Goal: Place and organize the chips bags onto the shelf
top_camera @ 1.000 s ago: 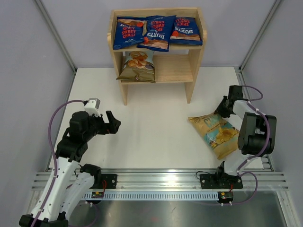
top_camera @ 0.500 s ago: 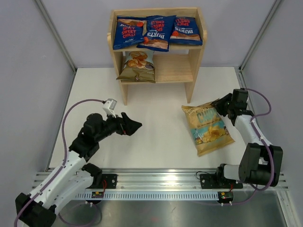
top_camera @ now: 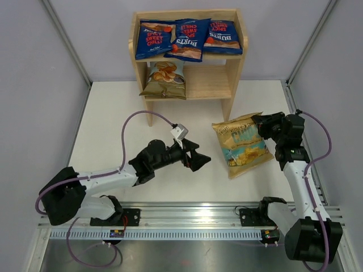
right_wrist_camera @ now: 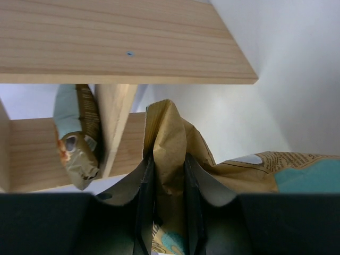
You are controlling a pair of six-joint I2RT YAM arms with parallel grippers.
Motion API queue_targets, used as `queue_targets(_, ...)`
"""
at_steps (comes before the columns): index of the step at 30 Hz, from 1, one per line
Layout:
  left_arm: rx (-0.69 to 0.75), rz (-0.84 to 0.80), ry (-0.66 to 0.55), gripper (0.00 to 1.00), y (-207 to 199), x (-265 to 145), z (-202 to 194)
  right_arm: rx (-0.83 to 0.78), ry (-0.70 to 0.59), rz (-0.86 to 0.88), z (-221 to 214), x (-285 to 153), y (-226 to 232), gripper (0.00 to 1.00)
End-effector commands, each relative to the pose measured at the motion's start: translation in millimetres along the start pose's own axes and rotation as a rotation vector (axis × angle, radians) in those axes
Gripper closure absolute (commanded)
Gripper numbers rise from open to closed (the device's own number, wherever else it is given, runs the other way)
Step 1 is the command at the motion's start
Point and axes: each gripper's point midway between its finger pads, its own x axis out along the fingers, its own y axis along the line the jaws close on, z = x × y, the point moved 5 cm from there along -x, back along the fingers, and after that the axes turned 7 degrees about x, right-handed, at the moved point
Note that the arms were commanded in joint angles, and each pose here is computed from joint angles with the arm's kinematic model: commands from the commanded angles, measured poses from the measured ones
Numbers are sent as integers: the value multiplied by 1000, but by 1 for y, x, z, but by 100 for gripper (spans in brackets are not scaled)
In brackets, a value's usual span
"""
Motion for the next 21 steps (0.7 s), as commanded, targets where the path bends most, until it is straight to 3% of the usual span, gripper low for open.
queue_targets(1,138,-58,-249,1,-22,28,58,72,-6,155,0,-22,42,99)
queue_targets(9,226,-173,-296,1,-37,75,47,157,60,317,-8,-64,85,99)
queue_targets(21,257,-121,-383,1,-55,108,62,262,158,474,-21,-112,114,100)
